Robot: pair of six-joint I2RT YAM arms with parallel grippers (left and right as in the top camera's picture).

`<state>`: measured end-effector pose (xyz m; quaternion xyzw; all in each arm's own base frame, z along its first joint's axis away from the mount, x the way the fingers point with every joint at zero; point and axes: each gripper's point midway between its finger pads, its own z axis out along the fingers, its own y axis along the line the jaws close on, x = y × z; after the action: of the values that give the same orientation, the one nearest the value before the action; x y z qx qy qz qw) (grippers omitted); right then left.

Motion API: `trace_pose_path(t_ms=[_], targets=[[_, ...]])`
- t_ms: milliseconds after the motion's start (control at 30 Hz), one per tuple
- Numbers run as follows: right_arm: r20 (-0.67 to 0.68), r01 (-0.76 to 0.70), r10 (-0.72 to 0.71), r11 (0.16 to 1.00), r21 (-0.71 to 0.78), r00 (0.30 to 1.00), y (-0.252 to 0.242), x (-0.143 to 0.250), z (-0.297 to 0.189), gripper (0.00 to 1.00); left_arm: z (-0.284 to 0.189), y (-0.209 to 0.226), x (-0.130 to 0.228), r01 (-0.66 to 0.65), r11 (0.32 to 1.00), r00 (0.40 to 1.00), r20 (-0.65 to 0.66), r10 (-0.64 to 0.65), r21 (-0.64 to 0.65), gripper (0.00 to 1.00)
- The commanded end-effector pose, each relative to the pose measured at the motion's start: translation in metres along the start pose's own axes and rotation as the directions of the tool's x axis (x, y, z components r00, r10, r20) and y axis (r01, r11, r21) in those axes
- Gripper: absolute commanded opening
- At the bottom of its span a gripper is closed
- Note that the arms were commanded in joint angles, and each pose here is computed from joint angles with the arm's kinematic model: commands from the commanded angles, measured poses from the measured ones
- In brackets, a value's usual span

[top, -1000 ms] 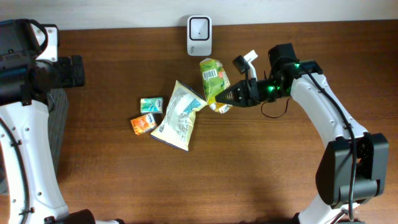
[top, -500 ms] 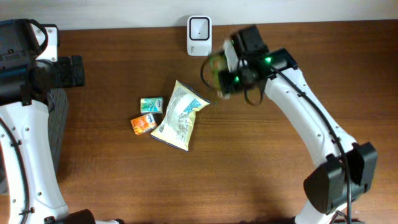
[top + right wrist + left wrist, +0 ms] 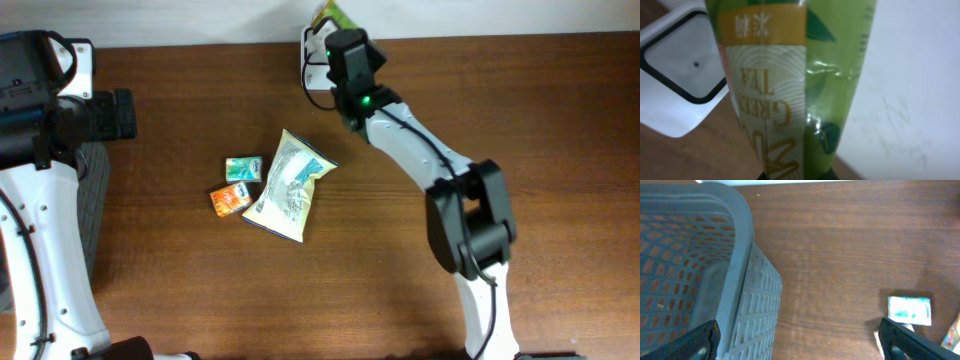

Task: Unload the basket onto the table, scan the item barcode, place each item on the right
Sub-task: 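Lift the green pouch and hold it in front of the scanner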

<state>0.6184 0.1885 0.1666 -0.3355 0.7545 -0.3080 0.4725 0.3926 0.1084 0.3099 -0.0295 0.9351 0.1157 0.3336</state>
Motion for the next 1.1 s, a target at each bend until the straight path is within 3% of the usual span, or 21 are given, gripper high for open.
trace_pose_path(t_ms=[0, 67, 167, 767, 1067], targets=[[0.03, 0.225, -0.23, 0.968, 0.106, 0.973, 0.0, -0.013, 0.012, 0.04, 0.0, 0.004, 0.001, -0.011, 1.0, 1.0, -0.002, 0.011, -0.015, 0.99], [0.046, 0.288, -0.298, 0.945, 0.158, 0.953, 0.006, -0.015, 0.022, 0.04, 0.0, 0.004, 0.001, -0.011, 1.0, 1.0, -0.002, 0.011, -0.015, 0.99], [0.068, 0.272, -0.29, 0.941, 0.2, 0.955, 0.012, -0.016, 0.03, 0.04, 0.0, 0.004, 0.001, -0.011, 1.0, 1.0, -0.002, 0.011, -0.015, 0.99], [0.065, 0.276, -0.293, 0.941, 0.195, 0.954, 0.018, -0.014, 0.032, 0.04, 0.0, 0.004, 0.001, -0.011, 1.0, 1.0, -0.002, 0.011, -0.015, 0.99], [0.093, 0.07, -0.102, 0.953, 0.295, 0.99, -0.05, -0.043, -0.01, 0.04, 0.0, 0.004, 0.001, -0.011, 1.0, 1.0, -0.002, 0.011, -0.015, 0.99]])
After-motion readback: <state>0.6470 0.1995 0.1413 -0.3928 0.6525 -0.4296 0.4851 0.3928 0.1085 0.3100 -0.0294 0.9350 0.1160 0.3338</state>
